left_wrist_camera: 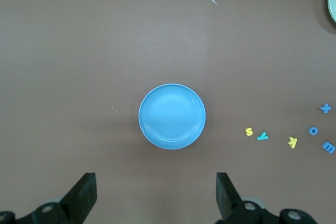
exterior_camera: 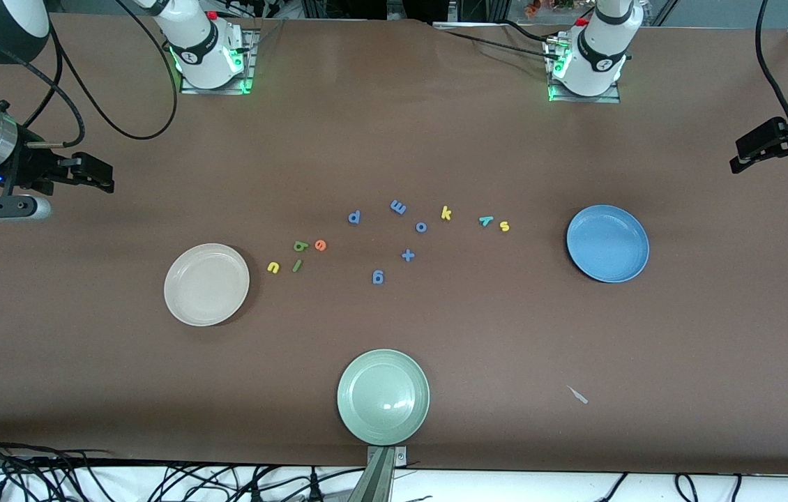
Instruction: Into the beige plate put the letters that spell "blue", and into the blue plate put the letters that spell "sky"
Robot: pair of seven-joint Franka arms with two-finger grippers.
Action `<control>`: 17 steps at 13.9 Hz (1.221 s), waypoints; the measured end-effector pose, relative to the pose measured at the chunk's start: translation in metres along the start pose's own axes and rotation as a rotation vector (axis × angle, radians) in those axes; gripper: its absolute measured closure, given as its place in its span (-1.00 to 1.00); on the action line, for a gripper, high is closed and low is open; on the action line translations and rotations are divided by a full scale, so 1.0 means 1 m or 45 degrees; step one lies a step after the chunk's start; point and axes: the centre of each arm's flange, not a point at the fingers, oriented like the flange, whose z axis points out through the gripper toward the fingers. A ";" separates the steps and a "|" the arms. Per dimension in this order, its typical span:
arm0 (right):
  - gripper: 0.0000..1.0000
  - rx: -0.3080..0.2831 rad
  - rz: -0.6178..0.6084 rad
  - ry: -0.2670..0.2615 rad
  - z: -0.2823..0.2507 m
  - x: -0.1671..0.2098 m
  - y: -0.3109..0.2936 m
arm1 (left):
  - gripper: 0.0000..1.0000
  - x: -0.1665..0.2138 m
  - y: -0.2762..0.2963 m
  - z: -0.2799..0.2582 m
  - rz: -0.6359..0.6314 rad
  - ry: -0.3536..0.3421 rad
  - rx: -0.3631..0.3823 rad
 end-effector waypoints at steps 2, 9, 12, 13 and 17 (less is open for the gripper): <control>-1.00 0.000 0.002 0.000 0.000 0.000 -0.001 | -1.00 0.000 0.003 0.000 0.006 0.000 0.000; -1.00 0.000 0.001 0.000 0.000 0.000 -0.001 | -1.00 0.000 0.006 0.000 0.015 0.000 0.000; -1.00 0.000 -0.001 0.000 0.000 0.000 -0.001 | -1.00 0.000 0.014 0.000 0.034 -0.001 0.000; -1.00 0.000 -0.002 0.000 0.000 0.000 -0.002 | -1.00 0.000 0.016 0.000 0.037 -0.001 0.000; -1.00 0.000 -0.004 -0.004 0.001 0.001 -0.003 | -1.00 0.002 0.012 0.000 0.029 0.013 0.000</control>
